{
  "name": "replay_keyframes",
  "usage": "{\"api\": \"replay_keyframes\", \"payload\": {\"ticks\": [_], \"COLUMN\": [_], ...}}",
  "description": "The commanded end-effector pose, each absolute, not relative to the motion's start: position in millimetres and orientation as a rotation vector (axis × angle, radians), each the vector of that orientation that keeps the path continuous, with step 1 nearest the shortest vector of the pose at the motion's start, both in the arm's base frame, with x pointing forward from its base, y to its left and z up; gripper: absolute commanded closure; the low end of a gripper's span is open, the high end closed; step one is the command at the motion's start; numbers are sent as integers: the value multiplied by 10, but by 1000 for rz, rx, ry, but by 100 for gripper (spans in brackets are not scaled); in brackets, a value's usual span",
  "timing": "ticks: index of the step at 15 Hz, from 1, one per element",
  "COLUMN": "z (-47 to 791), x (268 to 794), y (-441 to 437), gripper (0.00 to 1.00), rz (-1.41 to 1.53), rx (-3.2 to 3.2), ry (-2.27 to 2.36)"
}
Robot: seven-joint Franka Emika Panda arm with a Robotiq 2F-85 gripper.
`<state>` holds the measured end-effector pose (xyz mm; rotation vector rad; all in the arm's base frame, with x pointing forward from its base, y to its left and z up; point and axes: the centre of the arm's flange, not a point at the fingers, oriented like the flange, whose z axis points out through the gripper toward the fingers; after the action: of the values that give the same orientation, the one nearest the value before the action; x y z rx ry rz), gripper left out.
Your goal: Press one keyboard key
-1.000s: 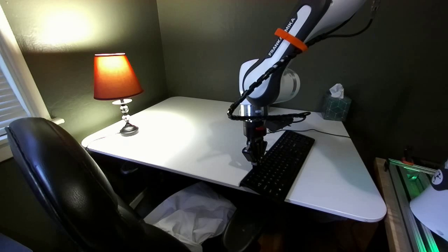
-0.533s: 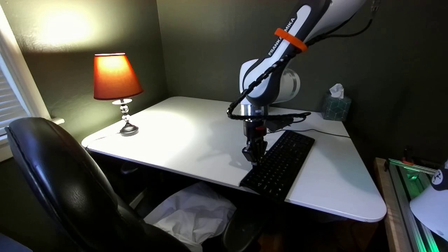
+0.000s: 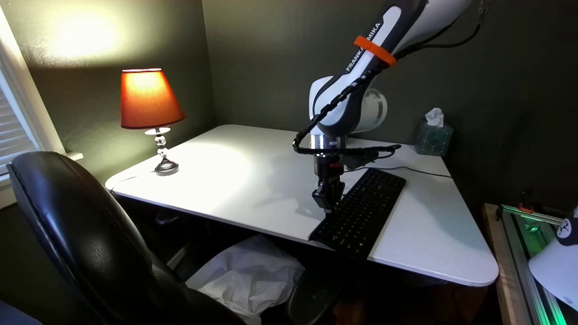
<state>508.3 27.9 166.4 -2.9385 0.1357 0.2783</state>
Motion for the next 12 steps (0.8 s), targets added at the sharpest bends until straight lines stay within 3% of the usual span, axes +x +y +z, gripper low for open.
{"api": "replay_keyframes", "payload": {"ticks": [1, 5, 6, 7, 9, 12], "z": [1729, 1832, 1854, 1883, 1934, 2008], "x": [5039, 5031, 5035, 5036, 5037, 5027], "y": [305, 310, 308, 307, 308, 313], "gripper": [100, 100, 94, 72, 69, 49], "rz": [252, 211, 206, 200, 183, 169], "rx": [-2922, -2929, -2928, -2934, -2943, -2953], "ry": [141, 152, 151, 160, 177, 178]}}
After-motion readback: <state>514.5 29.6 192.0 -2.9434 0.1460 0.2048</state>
